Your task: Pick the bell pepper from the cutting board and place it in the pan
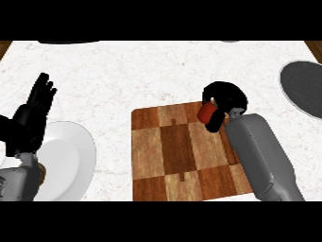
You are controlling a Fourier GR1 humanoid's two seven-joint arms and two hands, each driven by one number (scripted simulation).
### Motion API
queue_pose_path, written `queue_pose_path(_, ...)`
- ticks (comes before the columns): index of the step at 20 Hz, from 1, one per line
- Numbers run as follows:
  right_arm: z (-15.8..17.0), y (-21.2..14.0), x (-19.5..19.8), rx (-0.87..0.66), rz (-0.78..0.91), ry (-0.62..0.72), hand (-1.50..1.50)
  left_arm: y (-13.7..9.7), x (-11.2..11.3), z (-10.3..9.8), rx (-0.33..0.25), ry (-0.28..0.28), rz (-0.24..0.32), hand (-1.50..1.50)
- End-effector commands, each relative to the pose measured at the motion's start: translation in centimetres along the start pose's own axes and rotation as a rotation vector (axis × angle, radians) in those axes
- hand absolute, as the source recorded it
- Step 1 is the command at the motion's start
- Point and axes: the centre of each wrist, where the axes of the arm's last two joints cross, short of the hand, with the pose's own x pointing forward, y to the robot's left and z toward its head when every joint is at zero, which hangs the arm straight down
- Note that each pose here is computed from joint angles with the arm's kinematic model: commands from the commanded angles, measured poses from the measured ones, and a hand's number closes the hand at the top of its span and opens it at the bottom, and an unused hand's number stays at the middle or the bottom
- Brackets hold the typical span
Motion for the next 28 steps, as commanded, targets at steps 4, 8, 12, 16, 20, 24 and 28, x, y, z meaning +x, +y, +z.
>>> queue_pose_path(4, 3.9, -4.2, 2.2, -0.495, -0.066, 0.162, 1.5, 0.4, 0.5, -0.4, -0.019, 0.004, -0.005, 0.0)
queue_pose_path(8, 7.3, -5.9, 2.9, -0.623, -0.131, 0.194, 1.5, -1.7, 1.0, -1.0, -0.015, -0.025, 0.003, 0.0)
queue_pose_path(12, 10.0, -9.3, -0.2, -0.753, -0.181, 0.248, 1.5, -0.2, -0.2, -0.5, -0.039, -0.013, 0.015, 0.0)
queue_pose_path(16, 10.1, -10.8, -5.1, -0.84, -0.363, 0.243, 1.5, -1.1, 0.4, -0.4, -0.046, -0.018, 0.015, 0.0)
queue_pose_path(20, 10.6, -12.7, -9.1, -0.905, -0.5, 0.283, 1.5, -0.4, 1.2, -0.4, -0.051, -0.029, 0.019, 0.0)
queue_pose_path(24, 10.4, -14.3, -16.1, -0.905, -0.467, 0.326, 1.5, -1.5, 0.5, 0.1, -0.057, -0.031, 0.032, 0.0)
queue_pose_path(28, 10.8, -14.7, -22.2, -0.95, -0.425, 0.412, 1.5, -1.7, 1.8, -0.8, -0.06, -0.028, 0.007, 0.0)
